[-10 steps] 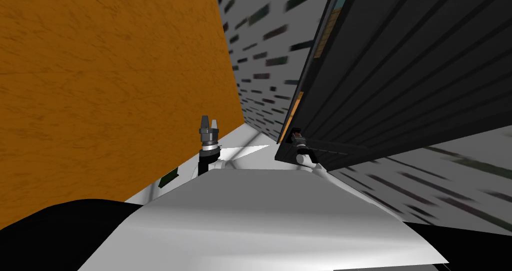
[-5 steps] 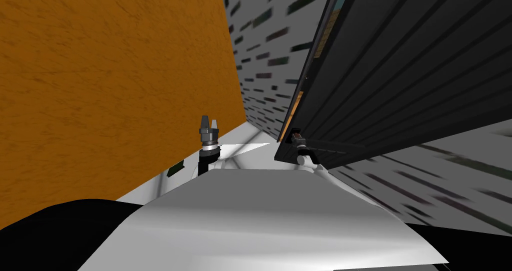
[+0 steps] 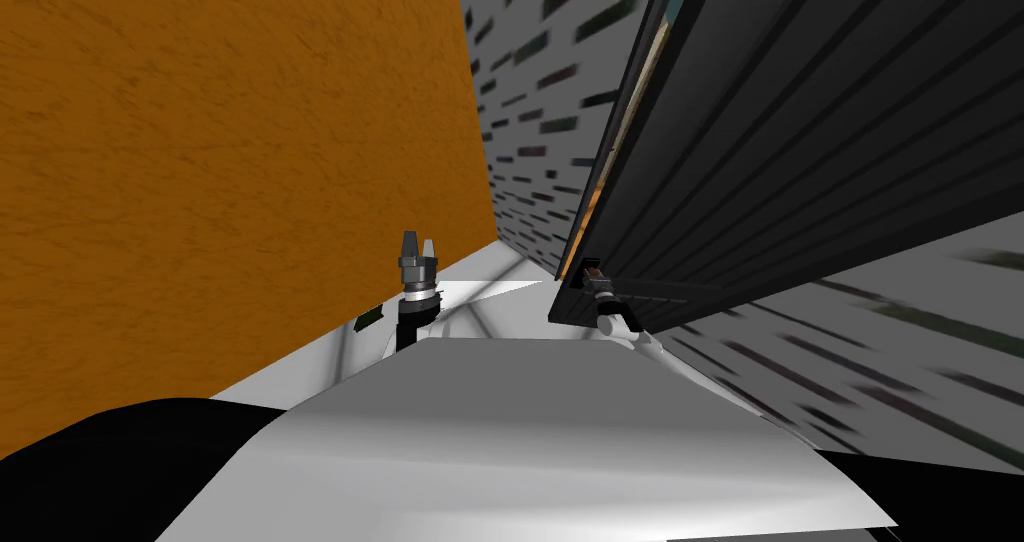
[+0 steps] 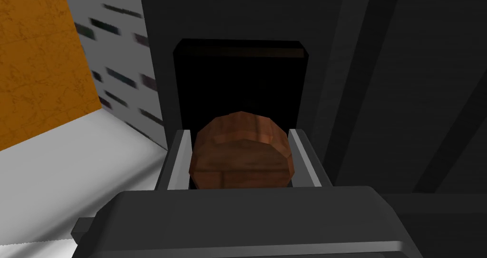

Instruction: Pull the door open

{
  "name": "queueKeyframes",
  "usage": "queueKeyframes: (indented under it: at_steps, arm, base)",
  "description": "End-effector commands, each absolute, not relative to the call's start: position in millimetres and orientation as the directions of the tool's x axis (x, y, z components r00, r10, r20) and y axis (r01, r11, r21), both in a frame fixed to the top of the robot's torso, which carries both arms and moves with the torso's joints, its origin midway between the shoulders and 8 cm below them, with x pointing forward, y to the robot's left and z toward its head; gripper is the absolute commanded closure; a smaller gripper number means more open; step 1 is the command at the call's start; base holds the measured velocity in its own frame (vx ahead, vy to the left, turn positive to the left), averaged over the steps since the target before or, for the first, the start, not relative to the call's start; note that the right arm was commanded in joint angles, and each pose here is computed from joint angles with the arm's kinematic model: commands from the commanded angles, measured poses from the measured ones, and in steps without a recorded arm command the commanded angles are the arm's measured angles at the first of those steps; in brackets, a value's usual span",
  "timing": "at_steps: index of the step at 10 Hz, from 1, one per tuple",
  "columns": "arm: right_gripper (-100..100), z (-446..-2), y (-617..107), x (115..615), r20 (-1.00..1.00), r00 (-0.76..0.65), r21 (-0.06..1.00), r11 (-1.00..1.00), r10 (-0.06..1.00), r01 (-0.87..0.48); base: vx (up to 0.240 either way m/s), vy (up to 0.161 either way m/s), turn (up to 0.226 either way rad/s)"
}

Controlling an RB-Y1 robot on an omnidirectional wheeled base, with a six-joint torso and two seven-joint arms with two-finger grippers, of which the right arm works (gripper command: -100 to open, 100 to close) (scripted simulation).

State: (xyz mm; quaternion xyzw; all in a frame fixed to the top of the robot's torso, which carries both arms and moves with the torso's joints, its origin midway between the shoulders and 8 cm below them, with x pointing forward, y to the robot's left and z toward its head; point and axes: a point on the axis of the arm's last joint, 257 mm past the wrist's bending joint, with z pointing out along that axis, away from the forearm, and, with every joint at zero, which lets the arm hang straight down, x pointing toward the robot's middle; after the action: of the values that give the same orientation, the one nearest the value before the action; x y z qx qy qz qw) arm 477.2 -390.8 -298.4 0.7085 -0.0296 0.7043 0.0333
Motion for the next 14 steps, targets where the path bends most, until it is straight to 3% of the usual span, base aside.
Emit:
queueKeyframes:
  at_steps: [1, 14]
  arm:
    - [100, -296, -386, 476, 1.000, 0.000, 0.001, -0.997, 0.001, -0.071]
    - [100, -299, -378, 454, 1.000, 0.006, 0.003, -1.000, 0.003, 0.010]
  base:
    - [-0.180, -0.053, 0.093]
    - [-0.175, -0.067, 0.102]
